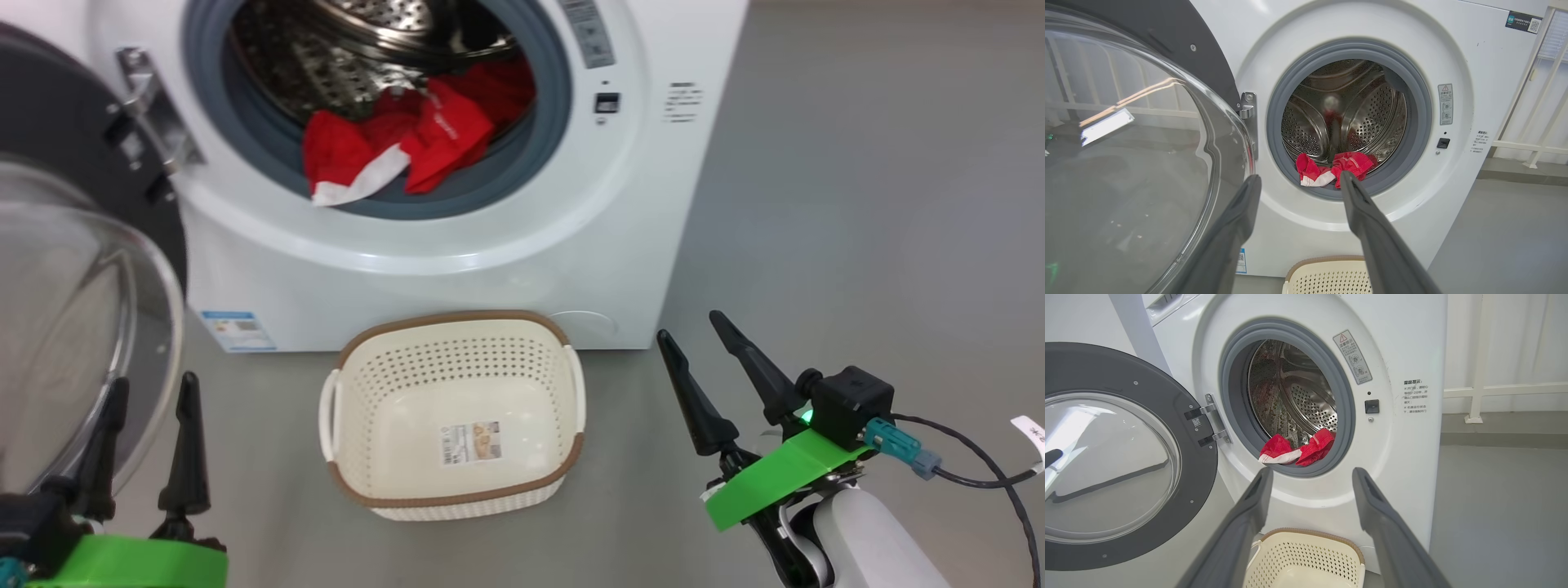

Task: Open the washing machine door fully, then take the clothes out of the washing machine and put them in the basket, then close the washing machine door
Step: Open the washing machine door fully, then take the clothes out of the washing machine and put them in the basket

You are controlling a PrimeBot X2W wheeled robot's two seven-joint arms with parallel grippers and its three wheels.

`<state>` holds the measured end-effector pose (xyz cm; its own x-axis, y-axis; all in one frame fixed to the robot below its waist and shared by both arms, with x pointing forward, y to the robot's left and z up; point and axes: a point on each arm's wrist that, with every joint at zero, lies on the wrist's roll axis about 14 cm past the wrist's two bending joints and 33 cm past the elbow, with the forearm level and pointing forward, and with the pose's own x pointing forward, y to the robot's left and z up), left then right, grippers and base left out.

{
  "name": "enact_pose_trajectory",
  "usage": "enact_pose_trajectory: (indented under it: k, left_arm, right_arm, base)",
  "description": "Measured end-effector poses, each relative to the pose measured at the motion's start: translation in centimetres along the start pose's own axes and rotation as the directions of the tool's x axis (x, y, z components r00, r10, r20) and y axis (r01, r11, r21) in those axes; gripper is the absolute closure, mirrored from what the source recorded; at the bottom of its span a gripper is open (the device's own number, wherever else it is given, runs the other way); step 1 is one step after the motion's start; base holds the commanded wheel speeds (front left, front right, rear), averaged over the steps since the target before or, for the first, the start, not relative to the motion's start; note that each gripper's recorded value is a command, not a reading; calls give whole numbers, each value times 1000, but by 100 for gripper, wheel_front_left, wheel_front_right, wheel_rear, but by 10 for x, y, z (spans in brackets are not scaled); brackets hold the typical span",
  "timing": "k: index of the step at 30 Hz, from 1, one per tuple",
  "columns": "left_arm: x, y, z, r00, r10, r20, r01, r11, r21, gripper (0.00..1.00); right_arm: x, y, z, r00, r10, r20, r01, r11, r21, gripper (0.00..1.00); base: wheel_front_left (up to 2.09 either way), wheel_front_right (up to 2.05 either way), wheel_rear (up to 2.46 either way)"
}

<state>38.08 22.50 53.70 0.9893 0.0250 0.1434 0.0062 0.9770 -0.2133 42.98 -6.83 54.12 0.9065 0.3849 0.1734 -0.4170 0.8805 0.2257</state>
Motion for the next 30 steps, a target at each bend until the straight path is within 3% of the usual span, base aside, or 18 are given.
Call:
enact_pose_trajectory:
  k: [18, 30]
  left_arm:
    - [12, -34, -14, 995, -96, -12, 96, 995, -18, 0]
    - [4, -31, -18, 996, -92, -23, 91, 995, -26, 0]
  right_arm:
    - [-28, -45, 33, 988, -137, 76, 141, 989, -49, 0]
    - [-25, -43, 34, 989, -125, 80, 130, 990, -57, 0]
  base:
    - [0, 0, 0]
    - [0, 0, 0]
